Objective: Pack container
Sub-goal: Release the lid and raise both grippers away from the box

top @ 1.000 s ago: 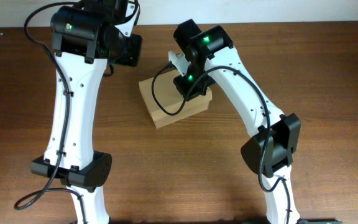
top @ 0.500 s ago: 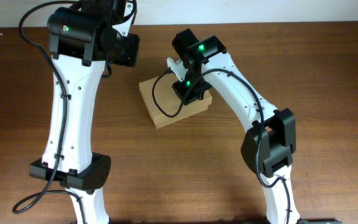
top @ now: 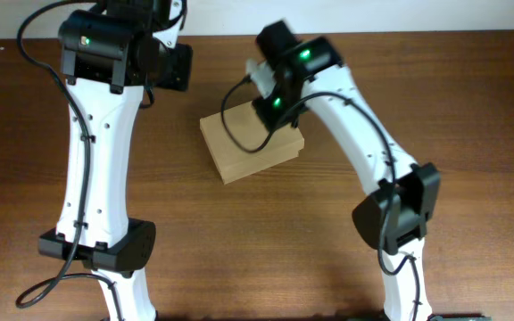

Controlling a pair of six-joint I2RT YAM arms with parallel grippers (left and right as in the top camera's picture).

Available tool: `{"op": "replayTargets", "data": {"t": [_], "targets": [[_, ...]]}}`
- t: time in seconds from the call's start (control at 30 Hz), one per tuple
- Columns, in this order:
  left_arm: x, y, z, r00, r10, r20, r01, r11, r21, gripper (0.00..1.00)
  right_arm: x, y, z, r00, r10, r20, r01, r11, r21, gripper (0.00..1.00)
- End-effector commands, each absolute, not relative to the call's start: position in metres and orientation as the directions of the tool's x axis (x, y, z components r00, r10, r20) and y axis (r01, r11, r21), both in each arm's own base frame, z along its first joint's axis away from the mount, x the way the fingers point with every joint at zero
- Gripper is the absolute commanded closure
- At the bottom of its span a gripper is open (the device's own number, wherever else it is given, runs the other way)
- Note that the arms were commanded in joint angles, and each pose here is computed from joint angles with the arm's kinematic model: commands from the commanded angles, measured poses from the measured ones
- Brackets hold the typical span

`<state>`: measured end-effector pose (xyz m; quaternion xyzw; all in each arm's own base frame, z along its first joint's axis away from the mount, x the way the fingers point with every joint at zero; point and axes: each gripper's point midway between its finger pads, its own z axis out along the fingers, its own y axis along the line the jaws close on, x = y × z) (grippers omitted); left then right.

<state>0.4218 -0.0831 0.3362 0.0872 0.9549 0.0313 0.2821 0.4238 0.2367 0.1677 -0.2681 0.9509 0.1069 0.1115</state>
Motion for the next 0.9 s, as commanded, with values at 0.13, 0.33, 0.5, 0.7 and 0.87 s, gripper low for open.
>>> {"op": "replayTargets", "data": {"t": [0.13,0.33,0.5,0.7,0.87], "targets": [[0.430,-0.044,0.322,-0.866,0.057,-0.497,0.009,0.995,0.098,0.98,0.455,0.158,0.195,-0.888,-0.350,-0.299,-0.378,0.925,0.043,0.96],[0.443,-0.024,0.258,-0.944,0.013,-0.330,0.008,1.000,0.017,0.98,0.466,0.101,0.192,-0.936,-0.216,-0.278,-0.245,0.967,0.074,0.96],[0.430,-0.025,0.207,-0.981,0.047,-0.190,0.059,0.996,-0.061,0.98,0.464,0.081,0.181,-0.956,-0.149,-0.251,-0.192,0.969,0.155,0.96],[0.399,-0.020,0.255,-0.943,0.111,-0.315,0.093,0.993,0.071,0.98,0.436,0.063,0.175,-0.968,-0.118,-0.219,-0.155,0.975,0.158,0.96],[0.424,-0.027,0.264,-0.884,0.119,-0.452,0.094,0.993,0.076,0.98,0.422,0.056,0.174,-0.973,-0.109,-0.205,-0.142,0.978,0.155,0.96]]}}
